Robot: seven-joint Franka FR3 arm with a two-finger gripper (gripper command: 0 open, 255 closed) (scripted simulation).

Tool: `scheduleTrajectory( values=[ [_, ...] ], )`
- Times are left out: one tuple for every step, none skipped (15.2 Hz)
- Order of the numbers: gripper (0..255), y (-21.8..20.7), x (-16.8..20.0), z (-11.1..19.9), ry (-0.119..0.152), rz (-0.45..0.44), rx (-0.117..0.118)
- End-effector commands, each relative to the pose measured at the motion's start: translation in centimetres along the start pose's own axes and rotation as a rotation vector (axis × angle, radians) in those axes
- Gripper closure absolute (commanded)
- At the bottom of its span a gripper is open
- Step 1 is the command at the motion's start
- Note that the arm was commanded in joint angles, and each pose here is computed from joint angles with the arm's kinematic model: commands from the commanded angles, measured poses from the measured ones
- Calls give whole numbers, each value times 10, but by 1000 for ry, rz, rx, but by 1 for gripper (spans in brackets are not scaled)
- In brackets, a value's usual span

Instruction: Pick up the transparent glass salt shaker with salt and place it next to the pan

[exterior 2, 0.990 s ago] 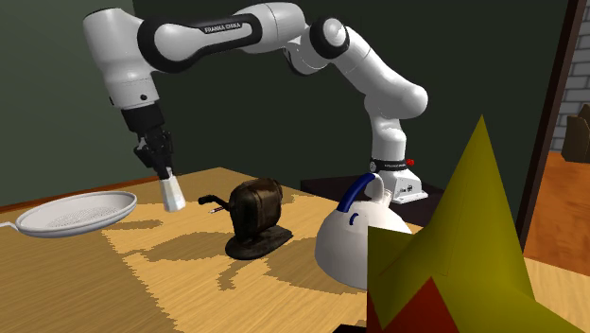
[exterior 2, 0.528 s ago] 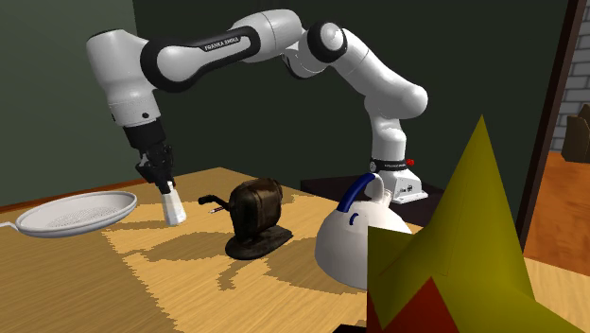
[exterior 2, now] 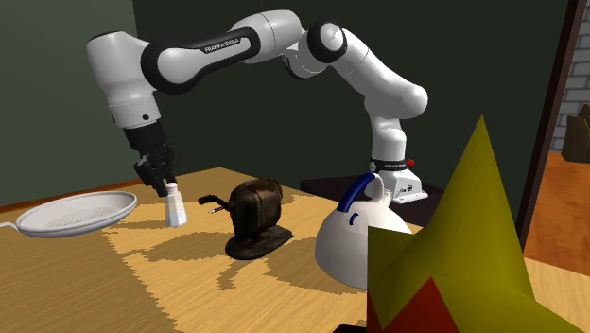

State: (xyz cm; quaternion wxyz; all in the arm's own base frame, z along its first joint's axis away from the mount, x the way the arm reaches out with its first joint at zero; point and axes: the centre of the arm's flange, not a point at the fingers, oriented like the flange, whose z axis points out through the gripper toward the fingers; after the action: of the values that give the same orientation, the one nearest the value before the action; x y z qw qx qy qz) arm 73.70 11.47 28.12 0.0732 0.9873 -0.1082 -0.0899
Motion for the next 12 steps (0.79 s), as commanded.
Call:
scheduleTrajectory(
  values=[
    [0, 0, 0, 0, 0, 0, 0],
    [0, 0, 0, 0, 0, 0, 0],
    [0, 0, 0, 0, 0, 0, 0],
    [0, 0, 0, 0, 0, 0, 0],
    [0, 0, 0, 0, 0, 0, 0],
    [0, 0, 0, -13, 0, 0, 0],
    [0, 0, 0, -26, 0, 0, 0],
    [0, 0, 0, -40, 0, 0, 0],
    [0, 0, 0, -50, 0, 0, 0],
    [0, 0, 0, -50, 0, 0, 0],
    [0, 0, 0, -50, 0, 0, 0],
    [0, 0, 0, -50, 0, 0, 0]
  ],
)
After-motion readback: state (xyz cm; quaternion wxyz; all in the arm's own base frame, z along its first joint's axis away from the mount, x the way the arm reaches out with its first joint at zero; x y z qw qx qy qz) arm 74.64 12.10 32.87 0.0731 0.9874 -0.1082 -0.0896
